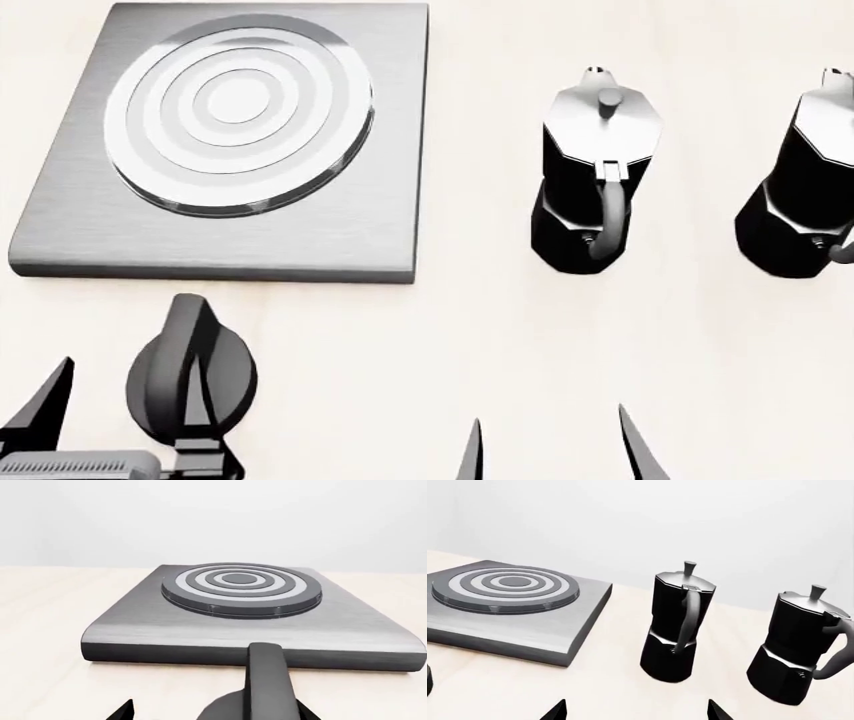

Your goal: Turn off the stove.

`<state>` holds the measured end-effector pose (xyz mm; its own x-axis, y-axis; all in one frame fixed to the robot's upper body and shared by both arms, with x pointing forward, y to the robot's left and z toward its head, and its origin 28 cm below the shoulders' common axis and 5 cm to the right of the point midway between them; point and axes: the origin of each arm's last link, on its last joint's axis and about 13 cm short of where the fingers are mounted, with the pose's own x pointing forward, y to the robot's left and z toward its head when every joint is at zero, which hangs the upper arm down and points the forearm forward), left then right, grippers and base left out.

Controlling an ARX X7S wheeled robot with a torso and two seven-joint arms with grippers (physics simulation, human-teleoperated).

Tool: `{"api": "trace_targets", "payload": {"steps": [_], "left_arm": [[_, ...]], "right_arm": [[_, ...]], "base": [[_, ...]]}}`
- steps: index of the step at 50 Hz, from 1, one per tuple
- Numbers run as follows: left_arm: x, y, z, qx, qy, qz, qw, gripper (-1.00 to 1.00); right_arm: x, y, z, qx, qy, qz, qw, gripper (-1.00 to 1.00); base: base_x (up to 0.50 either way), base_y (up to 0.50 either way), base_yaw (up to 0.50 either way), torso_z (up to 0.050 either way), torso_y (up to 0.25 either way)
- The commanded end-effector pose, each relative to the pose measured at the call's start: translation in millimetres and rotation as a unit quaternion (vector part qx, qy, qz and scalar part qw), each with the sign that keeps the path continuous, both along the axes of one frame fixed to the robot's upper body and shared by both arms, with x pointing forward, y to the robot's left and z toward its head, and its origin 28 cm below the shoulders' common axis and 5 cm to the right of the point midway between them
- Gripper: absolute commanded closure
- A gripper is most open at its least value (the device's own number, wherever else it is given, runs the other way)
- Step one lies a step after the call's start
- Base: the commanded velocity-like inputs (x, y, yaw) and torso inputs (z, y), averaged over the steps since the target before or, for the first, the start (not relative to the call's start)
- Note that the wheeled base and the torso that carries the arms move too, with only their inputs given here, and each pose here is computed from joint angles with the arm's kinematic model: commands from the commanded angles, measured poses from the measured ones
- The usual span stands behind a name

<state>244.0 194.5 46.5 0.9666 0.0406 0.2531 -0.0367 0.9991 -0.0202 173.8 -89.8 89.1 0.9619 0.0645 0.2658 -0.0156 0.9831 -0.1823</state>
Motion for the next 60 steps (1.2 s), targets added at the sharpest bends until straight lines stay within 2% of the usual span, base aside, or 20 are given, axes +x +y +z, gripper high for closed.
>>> {"api": "trace_targets", "payload": {"steps": [1,22,60], "left_arm": [[-4,10.4,-6,-0.012,0.022,0.018,1.0,-1.0],[-17,22.9,-9,-0.018,0.042,0.037,0.998,-1.0],[-13,35.2,-12,-0.034,0.077,0.087,0.993,-1.0]], "right_arm": [[1,-1.1,2,0.001,-0.007,-0.003,1.0,-1.0],[1,-1.2,2,0.0,-0.007,-0.003,1.0,-1.0],[2,-0.5,1,-0.001,-0.005,-0.003,1.0,-1.0]], "base": [[0.0,0.0,0.0,0.0,0.0],[0.0,0.0,0.0,0.0,-0.001],[0.0,0.0,0.0,-0.001,-0.002]]}}
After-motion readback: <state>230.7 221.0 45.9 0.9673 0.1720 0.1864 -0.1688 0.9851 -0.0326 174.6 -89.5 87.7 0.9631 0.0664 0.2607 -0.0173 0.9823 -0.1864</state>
